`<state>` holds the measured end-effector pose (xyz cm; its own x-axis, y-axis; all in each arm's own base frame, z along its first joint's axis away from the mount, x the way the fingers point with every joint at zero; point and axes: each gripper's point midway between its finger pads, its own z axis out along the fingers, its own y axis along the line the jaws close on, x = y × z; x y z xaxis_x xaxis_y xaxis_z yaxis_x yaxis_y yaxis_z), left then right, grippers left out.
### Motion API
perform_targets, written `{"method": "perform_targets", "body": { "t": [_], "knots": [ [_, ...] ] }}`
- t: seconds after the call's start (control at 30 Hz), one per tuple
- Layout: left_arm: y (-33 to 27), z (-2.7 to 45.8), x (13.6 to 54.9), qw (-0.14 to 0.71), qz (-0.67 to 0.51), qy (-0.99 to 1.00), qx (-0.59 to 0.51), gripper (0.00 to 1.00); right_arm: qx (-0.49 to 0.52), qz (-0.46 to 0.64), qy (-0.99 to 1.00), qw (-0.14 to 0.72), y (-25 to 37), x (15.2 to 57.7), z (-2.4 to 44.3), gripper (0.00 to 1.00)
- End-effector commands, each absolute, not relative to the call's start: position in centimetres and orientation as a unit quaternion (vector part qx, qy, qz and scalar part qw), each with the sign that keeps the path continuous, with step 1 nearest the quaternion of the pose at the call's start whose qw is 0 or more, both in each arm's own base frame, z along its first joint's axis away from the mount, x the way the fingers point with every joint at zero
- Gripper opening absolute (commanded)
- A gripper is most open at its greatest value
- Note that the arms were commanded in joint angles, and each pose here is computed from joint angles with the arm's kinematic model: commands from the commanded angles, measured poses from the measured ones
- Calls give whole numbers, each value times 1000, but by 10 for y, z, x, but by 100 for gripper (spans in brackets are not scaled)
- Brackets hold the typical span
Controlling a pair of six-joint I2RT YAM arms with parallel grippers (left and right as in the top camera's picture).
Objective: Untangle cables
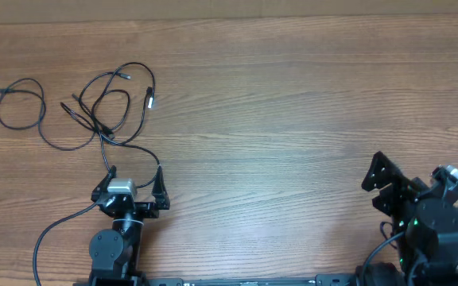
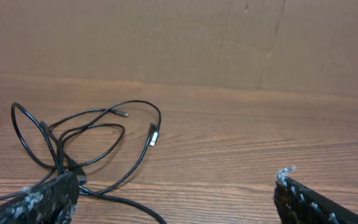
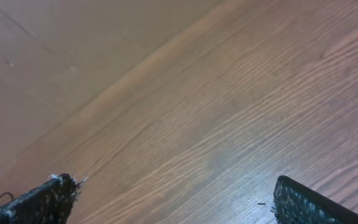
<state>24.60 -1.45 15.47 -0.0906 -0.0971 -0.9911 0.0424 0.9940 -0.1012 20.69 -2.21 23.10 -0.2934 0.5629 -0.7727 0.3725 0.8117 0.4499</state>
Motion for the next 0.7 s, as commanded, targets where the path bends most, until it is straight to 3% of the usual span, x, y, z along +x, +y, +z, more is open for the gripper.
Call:
{"method": "perform_targets", "body": {
  "t": [0.0,0.67],
  "knots": [
    [-16,156,246,677,-52,734,-11,100,296,87,796,521,-25,201,216,100],
    [-16,156,246,677,-52,734,-11,100,296,89,793,525,-25,199,125,100]
  ]
}}
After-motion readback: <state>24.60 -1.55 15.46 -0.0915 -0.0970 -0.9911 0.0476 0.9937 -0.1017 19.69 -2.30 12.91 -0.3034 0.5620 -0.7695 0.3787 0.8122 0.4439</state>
